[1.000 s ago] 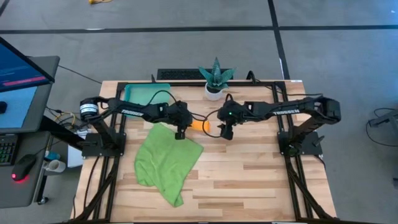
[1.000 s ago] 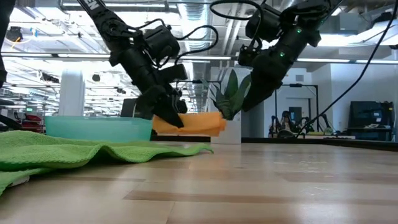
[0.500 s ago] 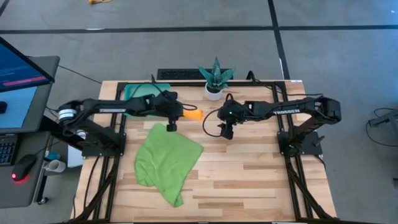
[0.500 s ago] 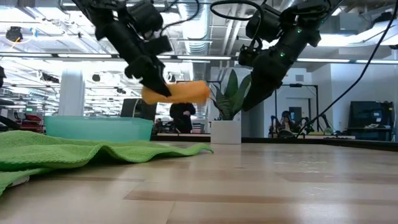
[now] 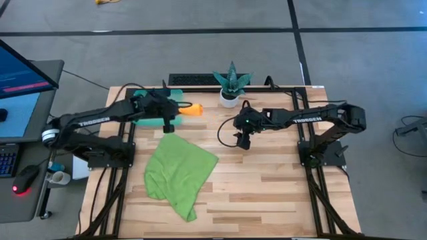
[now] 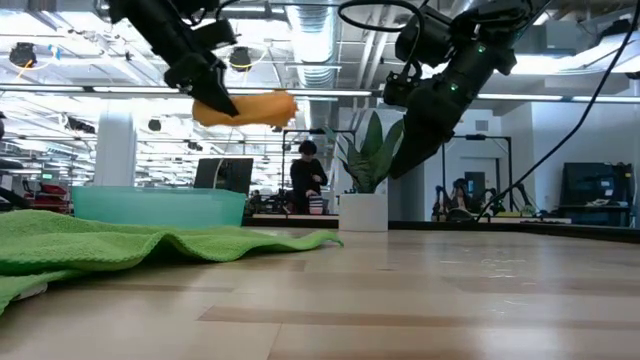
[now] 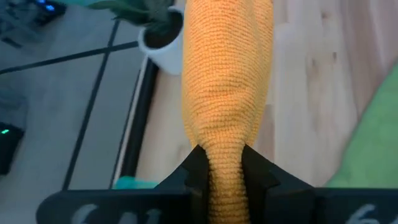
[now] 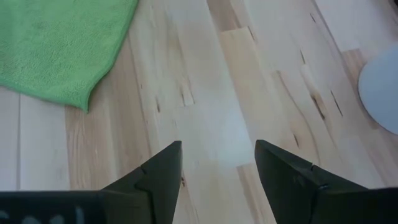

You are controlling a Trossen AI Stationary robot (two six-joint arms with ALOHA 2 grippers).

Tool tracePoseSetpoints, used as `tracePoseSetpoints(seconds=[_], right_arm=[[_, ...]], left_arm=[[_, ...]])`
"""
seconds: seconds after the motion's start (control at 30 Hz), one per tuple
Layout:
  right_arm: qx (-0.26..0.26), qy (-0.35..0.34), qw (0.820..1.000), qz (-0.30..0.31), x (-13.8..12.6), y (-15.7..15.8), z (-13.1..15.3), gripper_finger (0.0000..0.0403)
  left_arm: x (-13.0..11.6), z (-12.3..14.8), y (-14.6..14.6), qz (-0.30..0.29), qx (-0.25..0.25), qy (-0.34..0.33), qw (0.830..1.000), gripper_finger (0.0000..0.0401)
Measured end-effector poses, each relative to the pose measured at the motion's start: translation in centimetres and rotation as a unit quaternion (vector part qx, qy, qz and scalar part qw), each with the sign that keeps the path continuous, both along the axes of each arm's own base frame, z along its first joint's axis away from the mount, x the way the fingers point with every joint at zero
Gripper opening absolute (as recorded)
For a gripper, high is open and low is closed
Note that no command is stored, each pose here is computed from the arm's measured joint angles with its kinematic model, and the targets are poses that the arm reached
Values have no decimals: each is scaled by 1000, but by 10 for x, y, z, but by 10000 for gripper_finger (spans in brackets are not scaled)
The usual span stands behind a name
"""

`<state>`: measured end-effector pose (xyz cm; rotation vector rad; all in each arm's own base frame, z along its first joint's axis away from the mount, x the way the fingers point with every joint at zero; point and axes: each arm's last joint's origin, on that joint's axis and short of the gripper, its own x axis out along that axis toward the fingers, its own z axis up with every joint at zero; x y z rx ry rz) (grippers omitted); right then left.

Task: Roll microfiber towels into tight, uniform cylinder then place into a basket
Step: Put the yellow microfiber cloth into the transparent light green bin

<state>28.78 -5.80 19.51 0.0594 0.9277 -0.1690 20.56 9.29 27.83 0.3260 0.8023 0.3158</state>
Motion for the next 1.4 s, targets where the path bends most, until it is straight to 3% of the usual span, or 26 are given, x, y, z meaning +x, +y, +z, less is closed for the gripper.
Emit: tracePoseSetpoints(seconds=[0.4, 0.67, 1.0, 1.17, 1.4], right_arm=[[-1, -1, 1000, 1, 0, 0, 0, 224], [-8, -1, 1000, 11, 0, 0, 0, 224], [-8, -1, 1000, 11, 0, 0, 0, 224], [-8, -1, 1000, 11, 0, 0, 0, 224], [-7, -1, 1000, 12, 1, 1, 0, 224]], left_arm=[[-34, 12, 29, 72, 35, -1, 997, 30], [-53, 13, 48, 104, 23, 17, 994, 30], [-63, 64, 52, 112, 31, 37, 993, 30], [-69, 80, 50, 97, 15, 27, 995, 30], [-69, 54, 60, 111, -56, 101, 987, 30]])
